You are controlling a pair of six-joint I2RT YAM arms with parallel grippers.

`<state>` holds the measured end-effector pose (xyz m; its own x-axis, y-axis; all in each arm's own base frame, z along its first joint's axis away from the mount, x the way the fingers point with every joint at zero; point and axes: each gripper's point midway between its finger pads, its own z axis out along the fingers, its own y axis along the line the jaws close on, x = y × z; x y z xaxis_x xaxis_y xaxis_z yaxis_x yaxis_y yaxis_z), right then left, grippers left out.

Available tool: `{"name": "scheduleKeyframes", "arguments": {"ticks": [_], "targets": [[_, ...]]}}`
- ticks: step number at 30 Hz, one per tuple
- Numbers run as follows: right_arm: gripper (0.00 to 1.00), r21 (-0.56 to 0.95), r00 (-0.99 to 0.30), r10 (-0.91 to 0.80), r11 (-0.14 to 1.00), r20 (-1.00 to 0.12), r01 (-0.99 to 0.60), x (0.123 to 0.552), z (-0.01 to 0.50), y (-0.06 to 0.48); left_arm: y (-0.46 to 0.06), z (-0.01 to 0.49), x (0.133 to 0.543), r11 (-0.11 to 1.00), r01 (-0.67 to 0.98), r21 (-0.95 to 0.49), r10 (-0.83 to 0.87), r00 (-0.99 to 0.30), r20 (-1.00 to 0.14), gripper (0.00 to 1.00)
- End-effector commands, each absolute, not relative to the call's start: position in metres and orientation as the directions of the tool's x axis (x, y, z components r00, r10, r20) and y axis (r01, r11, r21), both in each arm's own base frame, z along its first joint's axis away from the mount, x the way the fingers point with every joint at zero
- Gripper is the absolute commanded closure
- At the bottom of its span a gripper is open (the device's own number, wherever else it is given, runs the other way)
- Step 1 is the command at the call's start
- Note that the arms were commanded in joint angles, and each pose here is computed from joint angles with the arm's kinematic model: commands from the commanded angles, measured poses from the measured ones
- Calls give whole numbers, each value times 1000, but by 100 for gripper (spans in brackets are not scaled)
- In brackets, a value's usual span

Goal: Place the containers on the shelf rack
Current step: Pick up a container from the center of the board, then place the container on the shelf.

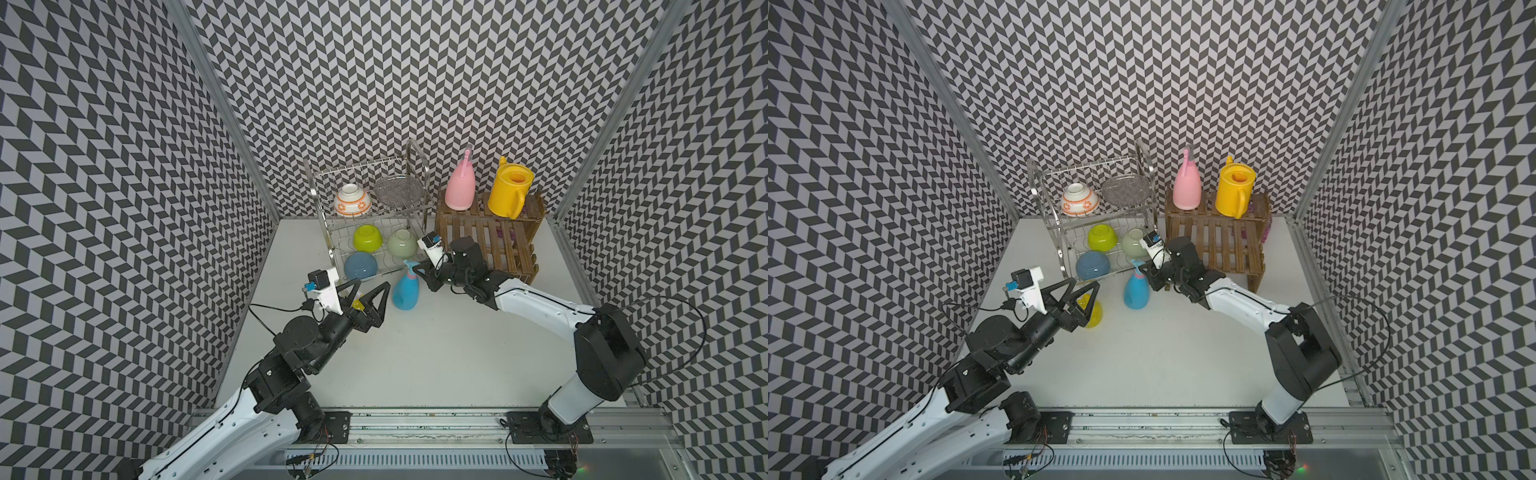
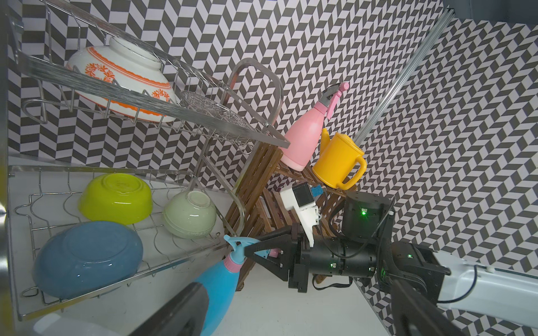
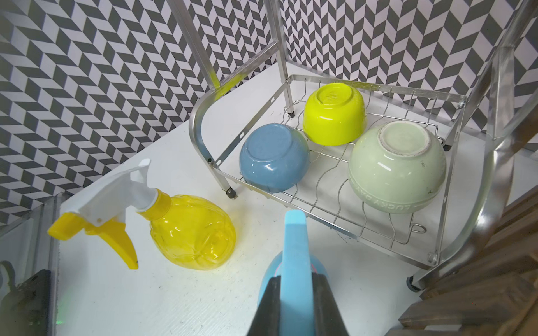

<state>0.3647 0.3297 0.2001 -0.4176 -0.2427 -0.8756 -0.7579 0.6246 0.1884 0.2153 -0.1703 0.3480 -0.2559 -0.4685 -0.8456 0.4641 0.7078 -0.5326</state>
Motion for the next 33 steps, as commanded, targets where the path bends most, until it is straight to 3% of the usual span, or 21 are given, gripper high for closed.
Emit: {"name": "scheduleKeyframes", "arguments": {"ticks": [1,5,12,23,28,33], "targets": [[93,183,-362,-192,599,-912,-780,354,235,331,-167,352,215,701,467,-539,-485,-240,-841,0],[100,199,-347,-160,574,-924,-794,338,256,326,-166,354,214,699,468,-541,-489,-239,-839,0],[100,170,-263,-96,546,-960,-821,297,308,299,-163,356,211,684,474,-555,-512,-231,-827,0],[100,11,29,48,684,-998,-730,241,396,213,-166,349,209,636,488,-598,-556,-248,-794,0],[100,-25,87,46,744,-995,-668,240,417,187,-173,345,211,630,497,-597,-543,-268,-796,0],[100,-19,52,19,763,-998,-646,250,415,182,-174,344,209,624,500,-600,-541,-277,-794,0]]}}
